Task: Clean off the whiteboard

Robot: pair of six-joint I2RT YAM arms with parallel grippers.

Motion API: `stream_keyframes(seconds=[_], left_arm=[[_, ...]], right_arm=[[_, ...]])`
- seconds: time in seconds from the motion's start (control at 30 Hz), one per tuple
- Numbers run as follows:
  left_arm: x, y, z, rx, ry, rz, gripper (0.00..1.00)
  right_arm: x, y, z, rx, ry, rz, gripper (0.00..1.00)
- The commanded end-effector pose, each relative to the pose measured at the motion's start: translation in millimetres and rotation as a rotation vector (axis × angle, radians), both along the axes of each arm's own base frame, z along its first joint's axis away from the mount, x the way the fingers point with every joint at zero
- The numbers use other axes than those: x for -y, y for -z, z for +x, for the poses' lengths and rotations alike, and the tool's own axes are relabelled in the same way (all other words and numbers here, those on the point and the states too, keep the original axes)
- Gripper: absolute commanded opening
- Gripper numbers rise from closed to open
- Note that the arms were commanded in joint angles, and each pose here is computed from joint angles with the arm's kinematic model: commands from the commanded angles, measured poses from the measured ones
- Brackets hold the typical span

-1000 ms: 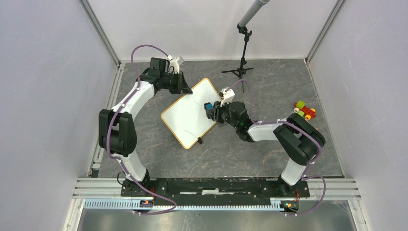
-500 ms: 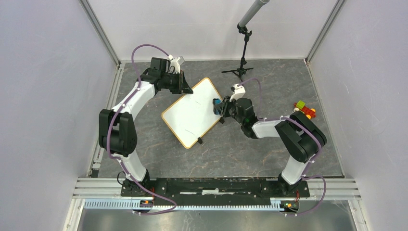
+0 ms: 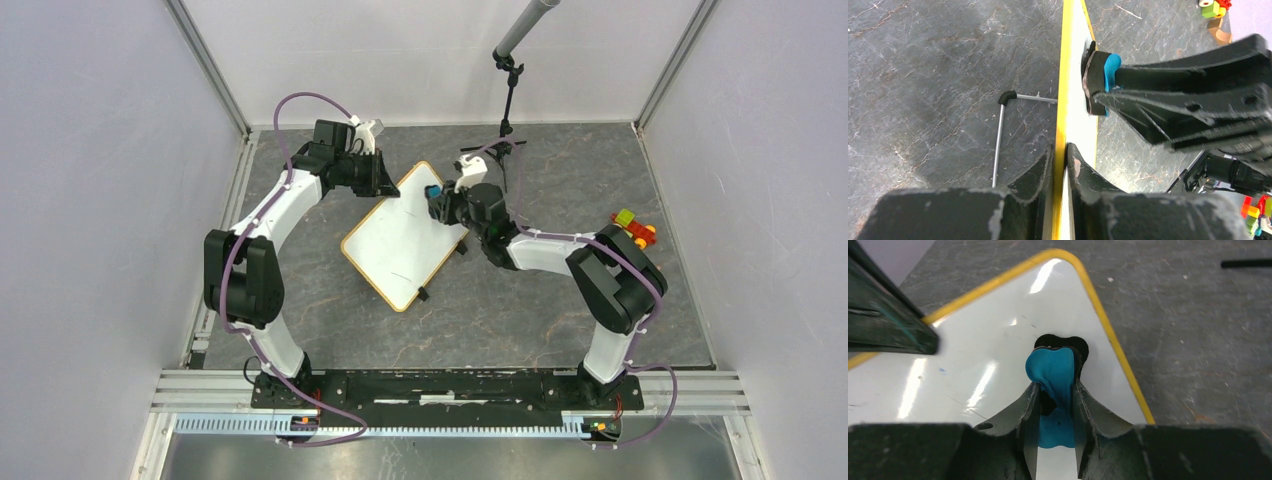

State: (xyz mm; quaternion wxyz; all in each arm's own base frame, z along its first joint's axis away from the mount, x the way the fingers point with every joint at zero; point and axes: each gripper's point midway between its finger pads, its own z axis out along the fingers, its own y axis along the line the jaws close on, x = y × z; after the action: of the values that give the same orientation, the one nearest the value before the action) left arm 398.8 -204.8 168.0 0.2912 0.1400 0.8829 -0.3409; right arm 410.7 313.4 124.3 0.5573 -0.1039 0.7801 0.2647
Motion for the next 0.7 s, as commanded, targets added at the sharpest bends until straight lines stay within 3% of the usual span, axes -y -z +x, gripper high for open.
stream_keyframes(seconds=[0.0, 0.27, 0.43, 0.67], left_arm=[[16, -1, -24, -0.013, 0.083, 0.023, 0.02], [14, -5, -24, 0.004, 0.078, 0.029, 0.02], [14, -5, -24, 0.001, 0.077, 0.028, 0.02], [14, -7, -24, 0.003, 0.077, 0.024, 0.02]], right_arm=[[-60, -17, -19, 0.062, -0.162, -0.057, 0.31], [-115, -27, -59, 0.106, -0.391, -0.116, 0.32], [-107, -5, -79, 0.036, -0.408, -0.084, 0.32], [-92, 22, -83, -0.038, -0.371, -0.149, 0.31]])
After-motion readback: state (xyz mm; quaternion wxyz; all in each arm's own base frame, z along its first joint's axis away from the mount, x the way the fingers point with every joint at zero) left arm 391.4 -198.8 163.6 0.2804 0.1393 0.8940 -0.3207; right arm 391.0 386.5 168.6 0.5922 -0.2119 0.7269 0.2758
